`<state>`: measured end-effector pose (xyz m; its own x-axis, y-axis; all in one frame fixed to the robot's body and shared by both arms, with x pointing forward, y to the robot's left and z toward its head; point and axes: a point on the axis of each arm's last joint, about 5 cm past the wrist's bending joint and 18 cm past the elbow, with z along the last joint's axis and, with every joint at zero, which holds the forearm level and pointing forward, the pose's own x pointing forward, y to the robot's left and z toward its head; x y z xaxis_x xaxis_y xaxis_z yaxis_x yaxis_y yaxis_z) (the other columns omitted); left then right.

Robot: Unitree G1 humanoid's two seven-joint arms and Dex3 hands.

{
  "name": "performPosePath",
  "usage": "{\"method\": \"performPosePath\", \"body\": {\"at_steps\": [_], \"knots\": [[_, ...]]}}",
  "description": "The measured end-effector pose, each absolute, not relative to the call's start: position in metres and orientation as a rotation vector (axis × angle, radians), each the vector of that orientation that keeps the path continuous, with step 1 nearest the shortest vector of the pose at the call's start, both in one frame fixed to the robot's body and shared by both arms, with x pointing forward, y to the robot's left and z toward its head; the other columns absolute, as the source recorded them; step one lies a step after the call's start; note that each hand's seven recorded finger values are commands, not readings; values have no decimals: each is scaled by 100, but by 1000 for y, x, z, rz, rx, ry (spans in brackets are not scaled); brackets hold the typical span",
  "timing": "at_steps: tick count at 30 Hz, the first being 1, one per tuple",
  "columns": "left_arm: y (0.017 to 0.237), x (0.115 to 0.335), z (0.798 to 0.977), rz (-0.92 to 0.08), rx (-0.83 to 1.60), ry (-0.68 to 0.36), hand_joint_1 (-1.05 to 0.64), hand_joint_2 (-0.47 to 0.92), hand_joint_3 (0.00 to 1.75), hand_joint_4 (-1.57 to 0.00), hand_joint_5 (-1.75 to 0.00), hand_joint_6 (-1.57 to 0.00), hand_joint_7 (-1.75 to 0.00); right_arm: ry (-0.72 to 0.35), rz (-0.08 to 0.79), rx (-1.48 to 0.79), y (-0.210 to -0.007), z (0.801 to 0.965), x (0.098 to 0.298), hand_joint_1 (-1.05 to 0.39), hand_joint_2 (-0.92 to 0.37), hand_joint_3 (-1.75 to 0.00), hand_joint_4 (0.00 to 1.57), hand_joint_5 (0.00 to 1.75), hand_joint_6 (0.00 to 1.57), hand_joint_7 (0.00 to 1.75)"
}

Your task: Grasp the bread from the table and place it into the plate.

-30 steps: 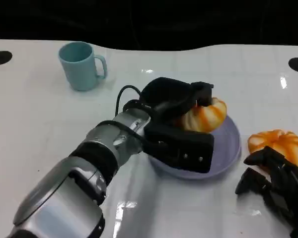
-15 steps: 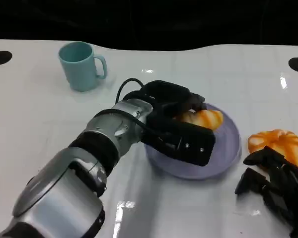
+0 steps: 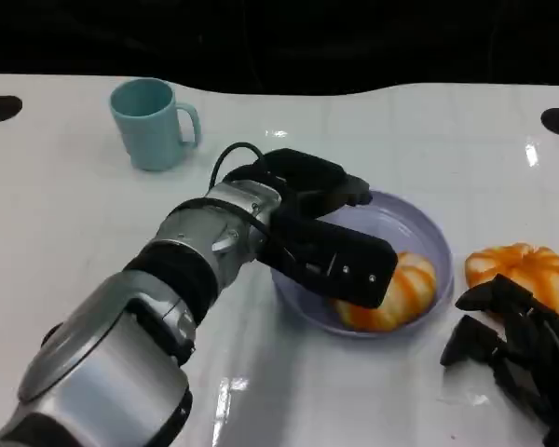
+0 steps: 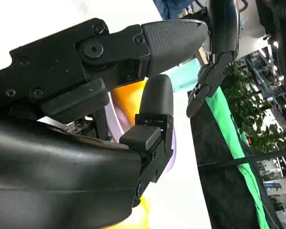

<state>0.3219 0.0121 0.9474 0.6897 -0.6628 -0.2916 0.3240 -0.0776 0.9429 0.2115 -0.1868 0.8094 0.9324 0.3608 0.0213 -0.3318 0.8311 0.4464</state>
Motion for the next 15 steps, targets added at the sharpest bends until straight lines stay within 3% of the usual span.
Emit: {"method": "performPosePath", "body": {"at_steps": [5,8,15], "knots": [[13,323,952,-819,1409,-346,-99,92,72,-35,-35,-58,-11,62,368,460,-187,809,211,-52,-92,-26,63,159,57,129],[16,325,955,-795,1379,-375,-98,92,70,-27,-50,-55,-11,65,366,468,-187,809,211,-52,-92,-26,63,158,57,128],[26,327,960,-765,1231,-410,-89,92,64,-21,-62,-49,-9,64,369,464,-187,809,211,-53,-92,-27,63,158,57,126]]}}
